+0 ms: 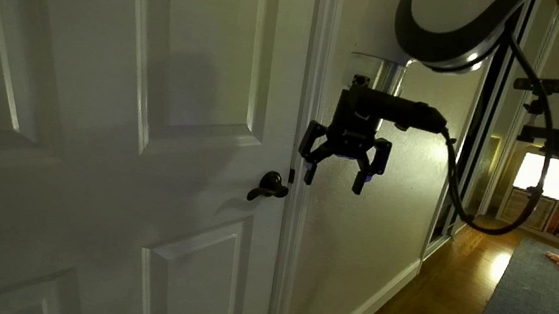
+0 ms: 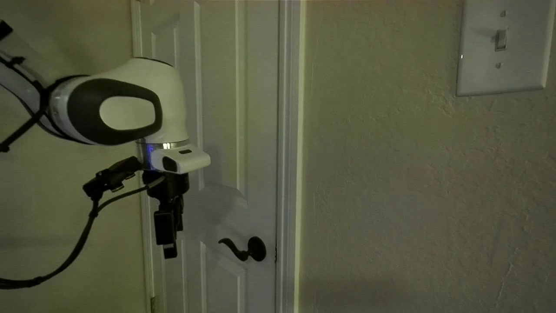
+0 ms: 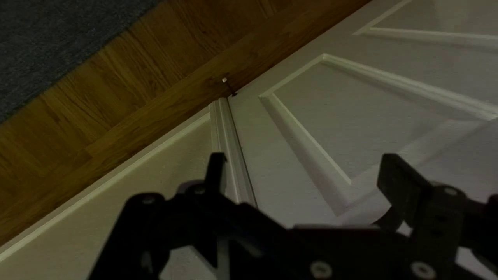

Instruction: Open the door

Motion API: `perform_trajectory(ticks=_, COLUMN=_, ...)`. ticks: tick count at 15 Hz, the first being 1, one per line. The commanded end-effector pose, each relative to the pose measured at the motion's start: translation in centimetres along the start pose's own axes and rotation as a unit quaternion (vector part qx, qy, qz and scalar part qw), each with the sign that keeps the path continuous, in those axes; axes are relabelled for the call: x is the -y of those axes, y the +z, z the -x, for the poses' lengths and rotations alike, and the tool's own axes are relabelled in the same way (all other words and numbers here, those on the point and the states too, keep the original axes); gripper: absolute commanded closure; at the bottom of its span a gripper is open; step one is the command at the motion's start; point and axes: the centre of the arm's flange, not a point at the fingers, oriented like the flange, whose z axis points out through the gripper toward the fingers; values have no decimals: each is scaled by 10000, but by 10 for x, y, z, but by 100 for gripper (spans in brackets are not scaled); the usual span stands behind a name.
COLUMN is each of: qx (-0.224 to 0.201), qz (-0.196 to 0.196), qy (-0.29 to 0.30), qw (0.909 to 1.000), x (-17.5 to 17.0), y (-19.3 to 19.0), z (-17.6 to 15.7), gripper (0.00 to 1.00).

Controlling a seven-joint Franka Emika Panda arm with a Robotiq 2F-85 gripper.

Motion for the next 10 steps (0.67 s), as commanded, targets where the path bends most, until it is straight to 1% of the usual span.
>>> perform_trajectory(ticks=1, qx=-261, qz=-388, qy=848, qw=9953, x=23, y=19, z=-27, gripper=0)
perform_trajectory(ticks=4, qx=-442, qz=-777, qy=1410, qw=9860, x=40, y=31, z=-47, gripper=0)
perform_trajectory(ticks=6, qx=-488, qz=-980, qy=1646, qw=9803, x=50, y=38, z=-55, gripper=0)
perform_trajectory(ticks=10, qx=-580, qz=-1284, qy=1805, qw=9734, x=65, y=49, z=-66, gripper=0)
